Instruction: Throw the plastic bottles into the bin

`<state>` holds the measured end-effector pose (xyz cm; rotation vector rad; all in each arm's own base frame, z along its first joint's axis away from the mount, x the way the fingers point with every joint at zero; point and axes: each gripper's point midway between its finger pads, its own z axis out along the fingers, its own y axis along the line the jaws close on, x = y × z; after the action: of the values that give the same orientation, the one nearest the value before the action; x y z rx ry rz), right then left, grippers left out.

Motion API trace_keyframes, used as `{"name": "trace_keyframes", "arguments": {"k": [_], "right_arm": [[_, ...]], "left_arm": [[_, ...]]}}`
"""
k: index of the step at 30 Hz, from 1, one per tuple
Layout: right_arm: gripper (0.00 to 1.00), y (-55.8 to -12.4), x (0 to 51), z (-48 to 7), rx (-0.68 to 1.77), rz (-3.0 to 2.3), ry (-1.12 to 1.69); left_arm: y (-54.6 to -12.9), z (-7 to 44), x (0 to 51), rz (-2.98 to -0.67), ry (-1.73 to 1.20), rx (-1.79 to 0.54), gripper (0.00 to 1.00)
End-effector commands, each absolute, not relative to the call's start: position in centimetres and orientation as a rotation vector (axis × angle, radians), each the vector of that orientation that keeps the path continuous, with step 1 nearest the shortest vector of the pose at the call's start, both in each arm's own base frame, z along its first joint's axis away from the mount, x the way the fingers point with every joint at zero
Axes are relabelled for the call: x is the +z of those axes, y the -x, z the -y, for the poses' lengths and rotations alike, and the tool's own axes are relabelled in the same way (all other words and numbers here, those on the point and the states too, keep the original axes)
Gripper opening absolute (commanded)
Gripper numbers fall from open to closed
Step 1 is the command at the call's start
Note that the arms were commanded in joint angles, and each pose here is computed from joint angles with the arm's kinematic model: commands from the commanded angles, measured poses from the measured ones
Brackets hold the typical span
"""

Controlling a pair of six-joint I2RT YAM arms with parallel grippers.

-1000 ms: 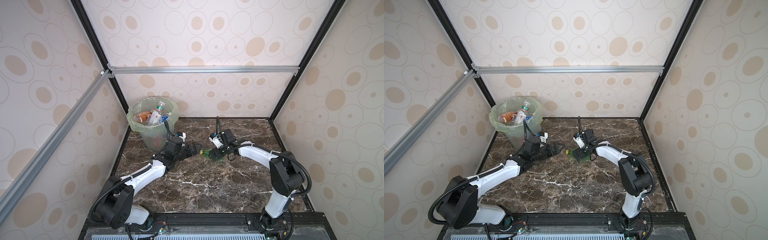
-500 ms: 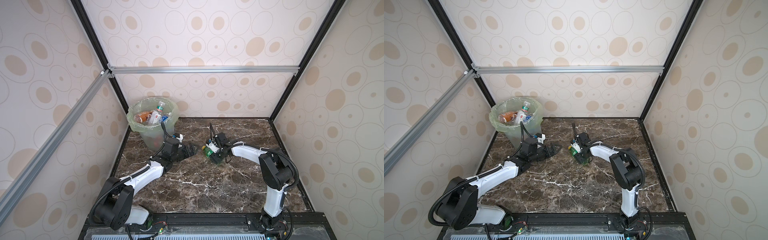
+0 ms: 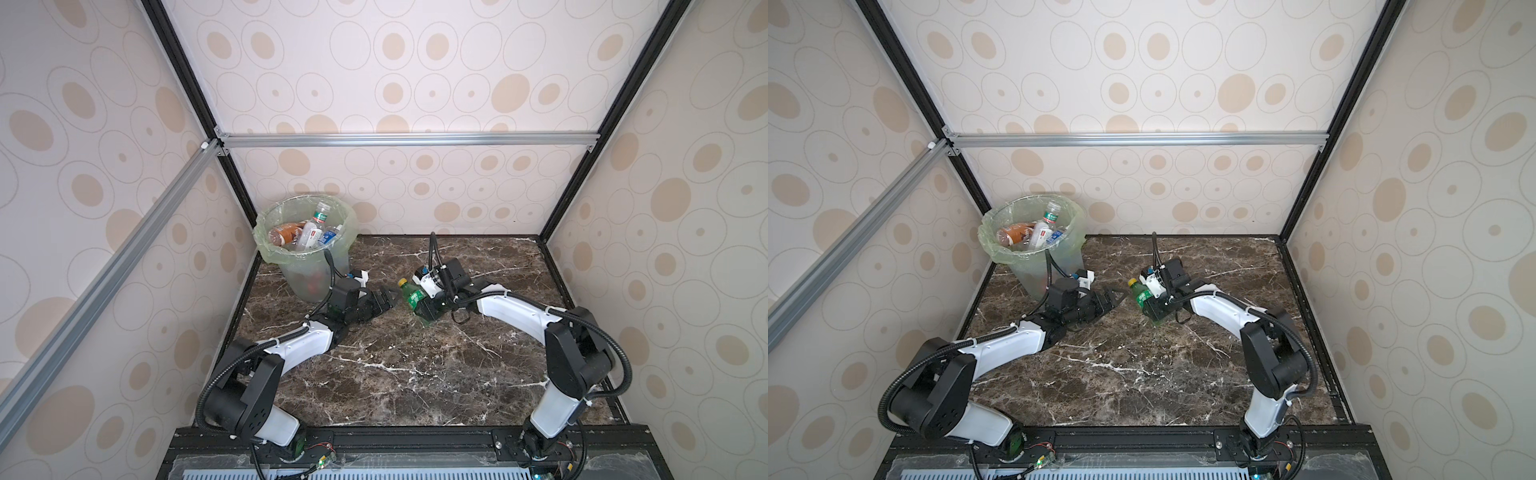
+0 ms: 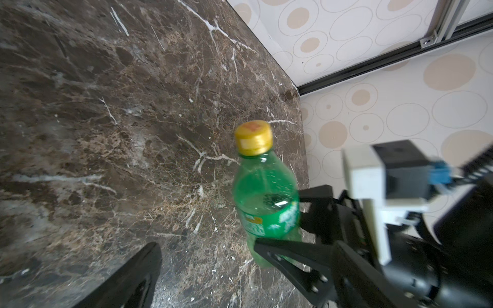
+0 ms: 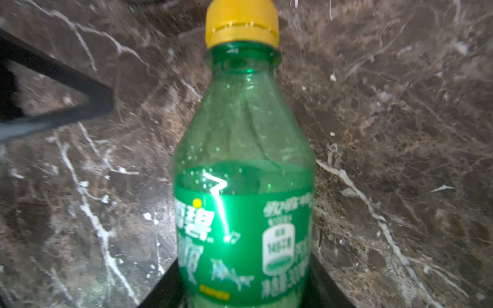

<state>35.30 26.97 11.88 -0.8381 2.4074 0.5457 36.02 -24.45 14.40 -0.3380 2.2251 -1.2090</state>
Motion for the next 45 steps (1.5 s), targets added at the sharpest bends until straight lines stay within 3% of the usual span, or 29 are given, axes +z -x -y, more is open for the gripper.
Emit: {"name": "trace_keyframes", "arguments": {"k": [1,15,21,27,31,36,38,40,45], "right_arm": [[0.47,-34.0,14.7,-28.3,0.683,-2.339,0.822],[0.46,-32.4,16.4,-29.3,0.721,-2.281,0.853],[0.46,-32.2,16.8,-29.9,0.753,-2.256,0.855],[0.46,-32.1,17.3,-30.3,0.767,-2.24,0.858],[0.46,-32.1,17.3,-30.5,0.773,-2.235,0.859],[0.46,-31.8,17.6,-30.6,0.782,-2.223,0.87],[0.5,-31.7,18.0,-30.6,0.779,-2.214,0.865],[0.61,-31.9,18.5,-30.5,0.769,-2.197,0.856],[0.9,-31.9,21.1,-29.7,0.733,-2.141,0.823]], "left_arm": [[-38.3,25.2,17.5,-2.108,0.36,-1.295,0.96],[-40.0,25.9,22.7,-1.907,0.353,-1.373,0.9],[-40.7,26.0,21.7,-1.902,0.379,-1.368,0.72],[-41.0,27.5,22.1,-1.912,0.333,-1.365,0.7],[-41.0,27.8,22.1,-1.911,0.335,-1.356,0.59],[-41.1,27.9,22.3,-1.906,0.316,-1.344,0.34],[-41.2,28.0,22.6,-1.902,0.305,-1.346,0.28],[-41.4,28.2,23.0,-1.901,0.293,-1.342,0.22],[-42.4,28.1,26.0,-1.898,0.222,-1.248,0.22]]}}
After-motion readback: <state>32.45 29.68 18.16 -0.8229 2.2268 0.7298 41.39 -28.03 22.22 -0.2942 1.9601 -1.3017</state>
